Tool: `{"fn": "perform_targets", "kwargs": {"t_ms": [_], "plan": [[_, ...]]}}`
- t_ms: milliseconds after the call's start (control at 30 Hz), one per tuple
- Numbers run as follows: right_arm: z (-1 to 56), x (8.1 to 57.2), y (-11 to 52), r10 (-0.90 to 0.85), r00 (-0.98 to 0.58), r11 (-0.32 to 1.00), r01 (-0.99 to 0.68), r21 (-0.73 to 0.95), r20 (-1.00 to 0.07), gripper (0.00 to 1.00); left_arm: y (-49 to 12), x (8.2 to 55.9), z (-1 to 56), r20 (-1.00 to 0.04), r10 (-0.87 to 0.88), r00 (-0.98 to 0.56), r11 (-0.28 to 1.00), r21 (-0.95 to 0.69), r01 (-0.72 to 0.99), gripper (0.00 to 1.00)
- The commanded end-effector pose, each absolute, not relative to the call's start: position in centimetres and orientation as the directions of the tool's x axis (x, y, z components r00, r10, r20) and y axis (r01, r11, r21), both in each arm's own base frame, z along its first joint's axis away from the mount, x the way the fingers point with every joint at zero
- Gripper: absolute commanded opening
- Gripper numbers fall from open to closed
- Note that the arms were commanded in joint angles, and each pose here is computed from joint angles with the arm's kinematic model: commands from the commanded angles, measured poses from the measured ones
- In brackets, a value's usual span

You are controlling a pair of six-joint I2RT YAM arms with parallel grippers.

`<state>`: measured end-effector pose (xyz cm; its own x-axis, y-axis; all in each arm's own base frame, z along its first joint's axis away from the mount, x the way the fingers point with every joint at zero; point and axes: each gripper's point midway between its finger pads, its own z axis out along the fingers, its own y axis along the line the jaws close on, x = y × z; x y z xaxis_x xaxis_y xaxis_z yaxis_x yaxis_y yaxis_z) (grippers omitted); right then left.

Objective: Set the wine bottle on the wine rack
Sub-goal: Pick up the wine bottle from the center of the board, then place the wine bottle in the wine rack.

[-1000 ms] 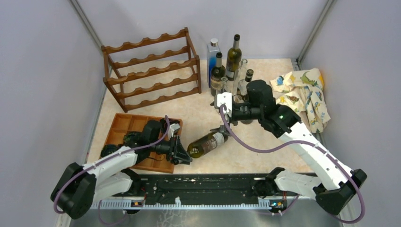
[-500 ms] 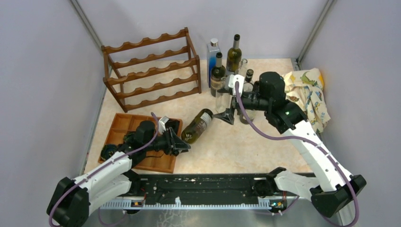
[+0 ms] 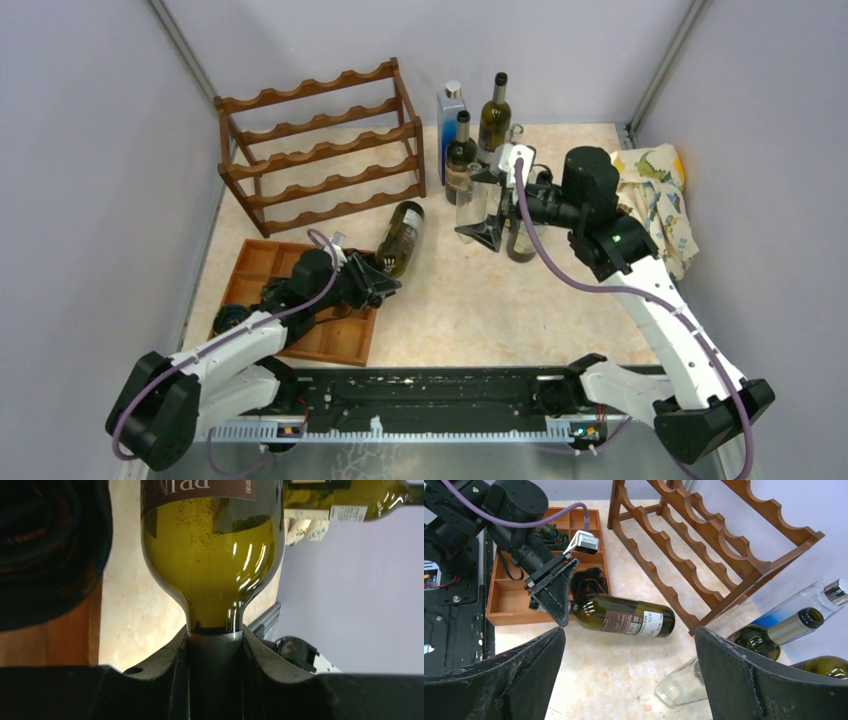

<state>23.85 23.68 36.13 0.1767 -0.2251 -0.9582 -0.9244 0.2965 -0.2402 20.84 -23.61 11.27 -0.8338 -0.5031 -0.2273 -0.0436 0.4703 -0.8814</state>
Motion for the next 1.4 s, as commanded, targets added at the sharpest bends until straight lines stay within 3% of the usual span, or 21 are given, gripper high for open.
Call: {"fn": "perform_targets", "kwargs": {"t_ms": [0, 600, 1367], "plan": [[38.9, 23.4, 23.2, -0.172, 0.248, 0.312, -0.904, -0.292, -0.953, 0.98, -24.4, 25.3, 17.7, -0.380, -0.596, -0.707, 0.385, -0.908, 0.163, 0.00], [37.9, 23.5, 22.5, -0.181, 0.241, 0.334, -0.897, -0.290, -0.953, 0.98, -24.7, 30.4, 18.1, -0.424, -0.690, -0.586, 0.403, -0.898, 0.176, 0.00], [38.6, 23.5, 22.0, -0.169, 0.258, 0.351, -0.886, -0.303, -0.951, 0.98, -25.9, 36.8, 15.8, -0.419, -0.751, -0.510, 0.453, -0.889, 0.063, 0.00]]}}
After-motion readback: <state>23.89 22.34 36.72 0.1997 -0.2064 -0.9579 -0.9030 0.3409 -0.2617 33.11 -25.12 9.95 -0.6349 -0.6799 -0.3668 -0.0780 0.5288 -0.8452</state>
